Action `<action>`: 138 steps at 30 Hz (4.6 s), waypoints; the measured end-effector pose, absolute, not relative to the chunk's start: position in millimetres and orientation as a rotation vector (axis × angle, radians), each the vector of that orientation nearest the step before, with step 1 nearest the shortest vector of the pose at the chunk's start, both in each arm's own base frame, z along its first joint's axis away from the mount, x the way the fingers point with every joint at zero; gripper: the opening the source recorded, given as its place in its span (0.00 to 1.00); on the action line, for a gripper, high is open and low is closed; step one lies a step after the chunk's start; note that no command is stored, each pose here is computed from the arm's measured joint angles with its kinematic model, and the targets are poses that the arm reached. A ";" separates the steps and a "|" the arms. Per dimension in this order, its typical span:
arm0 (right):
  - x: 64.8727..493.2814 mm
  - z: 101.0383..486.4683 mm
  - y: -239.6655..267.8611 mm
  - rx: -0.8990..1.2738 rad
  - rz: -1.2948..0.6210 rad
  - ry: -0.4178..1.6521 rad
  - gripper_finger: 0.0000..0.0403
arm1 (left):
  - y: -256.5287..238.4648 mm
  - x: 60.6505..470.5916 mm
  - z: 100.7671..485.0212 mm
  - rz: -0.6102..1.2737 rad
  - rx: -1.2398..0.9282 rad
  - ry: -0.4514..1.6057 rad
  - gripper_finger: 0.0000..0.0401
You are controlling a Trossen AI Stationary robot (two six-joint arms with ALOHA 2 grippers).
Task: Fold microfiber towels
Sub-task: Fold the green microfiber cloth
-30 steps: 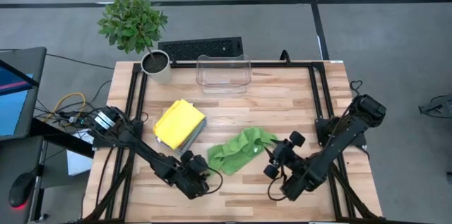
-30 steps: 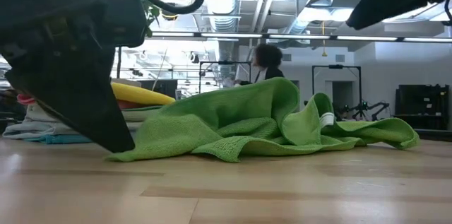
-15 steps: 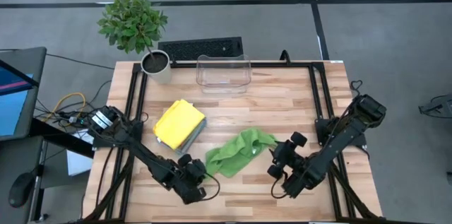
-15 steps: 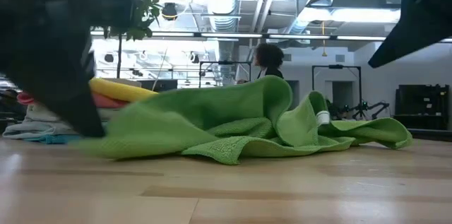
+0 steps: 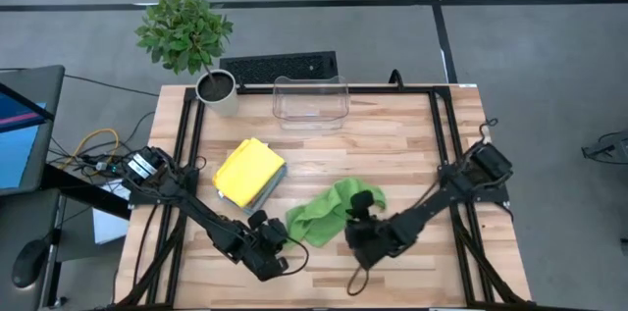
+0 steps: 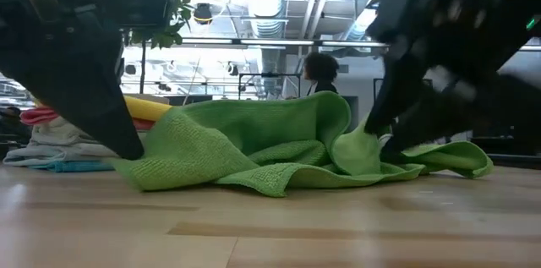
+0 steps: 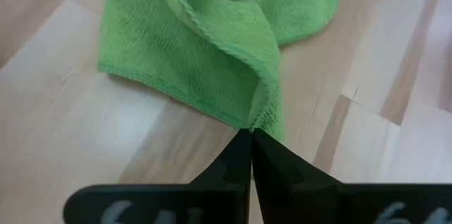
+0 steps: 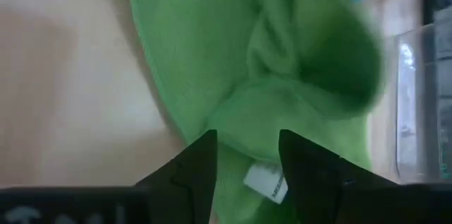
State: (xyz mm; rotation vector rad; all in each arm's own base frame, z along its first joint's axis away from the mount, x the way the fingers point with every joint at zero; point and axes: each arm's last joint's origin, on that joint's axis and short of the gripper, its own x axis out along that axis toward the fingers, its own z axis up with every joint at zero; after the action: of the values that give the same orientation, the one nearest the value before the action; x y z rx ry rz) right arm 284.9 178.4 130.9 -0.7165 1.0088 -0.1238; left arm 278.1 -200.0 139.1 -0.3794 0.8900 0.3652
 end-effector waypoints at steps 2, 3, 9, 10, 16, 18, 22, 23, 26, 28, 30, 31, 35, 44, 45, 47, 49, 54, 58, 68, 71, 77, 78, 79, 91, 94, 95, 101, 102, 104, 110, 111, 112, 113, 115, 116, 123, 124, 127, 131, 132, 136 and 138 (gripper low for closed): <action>290.1 124.8 176.1 -0.795 -0.102 1.065 0.43 | -199.9 277.8 138.9 0.366 -0.378 0.893 0.00; 294.0 122.9 177.3 -0.821 -0.093 1.074 0.43 | -200.0 277.8 138.9 0.364 -0.379 0.896 0.00; 293.7 118.0 181.9 -0.990 0.004 1.158 0.41 | -200.4 277.2 138.7 0.355 -0.373 0.907 0.00; 293.2 117.9 182.8 -1.002 0.020 1.159 0.41 | -200.3 277.2 138.6 0.356 -0.372 0.907 0.00; 293.8 118.0 177.8 -1.040 0.032 1.188 0.41 | -200.2 277.2 138.8 0.355 -0.363 0.905 0.00; 297.0 118.1 173.3 -1.050 0.031 1.193 0.41 | -200.3 277.4 139.0 0.355 -0.364 0.902 0.00; 304.1 118.3 163.3 -1.031 0.008 1.201 0.41 | -200.4 277.5 139.1 0.354 -0.365 0.900 0.00; 305.2 118.3 160.8 -1.028 0.002 1.206 0.41 | -200.3 277.5 139.1 0.354 -0.365 0.900 0.00; 307.9 117.7 154.6 -1.008 0.020 1.232 0.41 | -200.4 277.6 139.1 0.354 -0.365 0.900 0.00; 309.8 117.8 153.4 -1.002 0.018 1.224 0.37 | -200.4 277.6 139.1 0.353 -0.362 0.900 0.00; 310.3 118.4 154.9 -1.012 0.001 1.206 0.28 | -200.4 277.5 139.0 0.352 -0.363 0.902 0.00; 310.1 119.7 157.2 -1.016 0.004 1.202 0.21 | -200.5 277.5 139.0 0.350 -0.364 0.904 0.00; 313.1 138.2 175.8 -0.955 -0.017 1.138 0.04 | -201.0 277.3 138.9 0.339 -0.376 0.919 0.00; 260.0 245.8 199.4 -0.655 -0.349 0.852 0.02 | -212.0 287.0 191.9 0.340 -0.184 1.026 0.00; 250.9 256.1 197.7 -0.593 -0.389 0.810 0.02 | -213.0 287.9 204.2 0.349 -0.136 1.031 0.00; 233.3 275.9 192.5 -0.482 -0.451 0.729 0.02 | -211.6 288.5 230.9 0.388 -0.031 1.028 0.00; 217.8 292.1 188.1 -0.399 -0.493 0.645 0.02 | -208.3 288.2 258.1 0.436 0.073 1.000 0.00; 191.2 315.0 164.7 -0.331 -0.586 0.581 0.02 | -182.8 280.8 320.6 0.623 0.367 0.910 0.00; 183.4 323.1 138.6 -0.320 -0.711 0.580 0.02 | -152.3 292.4 347.3 0.677 0.456 0.832 0.00; 185.4 298.8 84.4 -0.386 -0.923 0.622 0.02 | -49.2 318.2 352.5 0.934 0.604 0.996 0.00; 183.7 290.9 82.1 -0.404 -0.935 0.630 0.02 | -34.7 320.1 351.7 0.948 0.573 1.041 0.00; 173.4 278.0 101.3 -0.356 -0.842 0.648 0.02 | -48.9 319.1 339.2 0.862 0.423 1.089 0.00; 170.9 272.6 107.2 -0.332 -0.808 0.655 0.02 | -55.5 318.2 333.6 0.845 0.399 1.097 0.00; 168.6 266.4 114.2 -0.303 -0.771 0.665 0.02 | -63.5 316.5 327.3 0.822 0.376 1.111 0.00; 128.5 217.2 206.4 0.268 -0.273 0.566 0.02 | -181.8 287.1 234.5 0.343 0.063 1.155 0.00; 127.3 203.4 225.1 0.323 -0.211 0.575 0.02 | -201.8 279.9 229.9 0.253 0.006 1.140 0.00; 128.4 198.2 230.5 0.344 -0.206 0.579 0.02 | -206.8 278.5 230.1 0.230 -0.008 1.132 0.00; 133.1 157.9 243.2 0.463 -0.330 0.625 0.03 | -209.3 280.7 232.0 0.211 0.010 1.094 0.00; 133.9 153.6 245.0 0.463 -0.345 0.627 0.03 | -206.0 283.1 232.0 0.217 0.013 1.095 0.00; 135.3 152.2 249.9 0.467 -0.363 0.630 0.03 | -197.6 288.9 232.0 0.227 0.029 1.098 0.00; 131.7 177.7 257.4 0.396 -0.421 0.650 0.02 | -170.1 305.2 231.9 0.242 0.103 1.120 0.00; 129.9 183.0 256.8 0.382 -0.442 0.656 0.02 | -164.6 308.2 232.0 0.250 0.115 1.121 0.00; 127.3 187.8 255.6 0.367 -0.468 0.672 0.02 | -159.8 310.7 232.2 0.260 0.131 1.119 0.00; 124.7 191.7 253.7 0.361 -0.501 0.694 0.03 | -155.0 313.0 232.3 0.272 0.149 1.116 0.00; 120.6 193.8 249.9 0.377 -0.569 0.762 0.03 | -145.4 317.5 232.9 0.298 0.187 1.109 0.00; 119.0 193.2 248.1 0.381 -0.598 0.794 0.03 | -141.2 319.4 233.0 0.311 0.199 1.105 0.00; 117.9 185.5 246.4 0.415 -0.618 0.834 0.03 | -118.2 330.9 226.4 0.320 0.179 1.101 0.00; 118.0 185.0 246.7 0.420 -0.615 0.833 0.03 | -116.6 331.2 224.3 0.312 0.172 1.108 0.00; 117.3 183.6 245.8 0.416 -0.621 0.847 0.03 | -112.2 331.1 216.8 0.303 0.150 1.121 0.00; 117.2 182.9 245.4 0.421 -0.634 0.882 0.03 | -110.1 330.9 213.8 0.317 0.149 1.119 0.00; 118.1 182.9 245.2 0.425 -0.636 0.881 0.04 | -110.1 330.9 212.8 0.318 0.144 1.115 0.00; 119.6 182.7 244.9 0.447 -0.649 0.887 0.05 | -111.8 334.5 208.6 0.296 0.124 1.066 0.00; 120.1 182.5 245.5 0.456 -0.646 0.887 0.05 | -111.4 333.4 205.9 0.297 0.125 1.070 0.00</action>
State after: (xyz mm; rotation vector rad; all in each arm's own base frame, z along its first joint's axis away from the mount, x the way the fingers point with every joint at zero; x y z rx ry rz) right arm 120.1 245.5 182.5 0.4561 0.8865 -0.6465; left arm 333.4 -111.4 205.9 0.1248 1.0705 0.2974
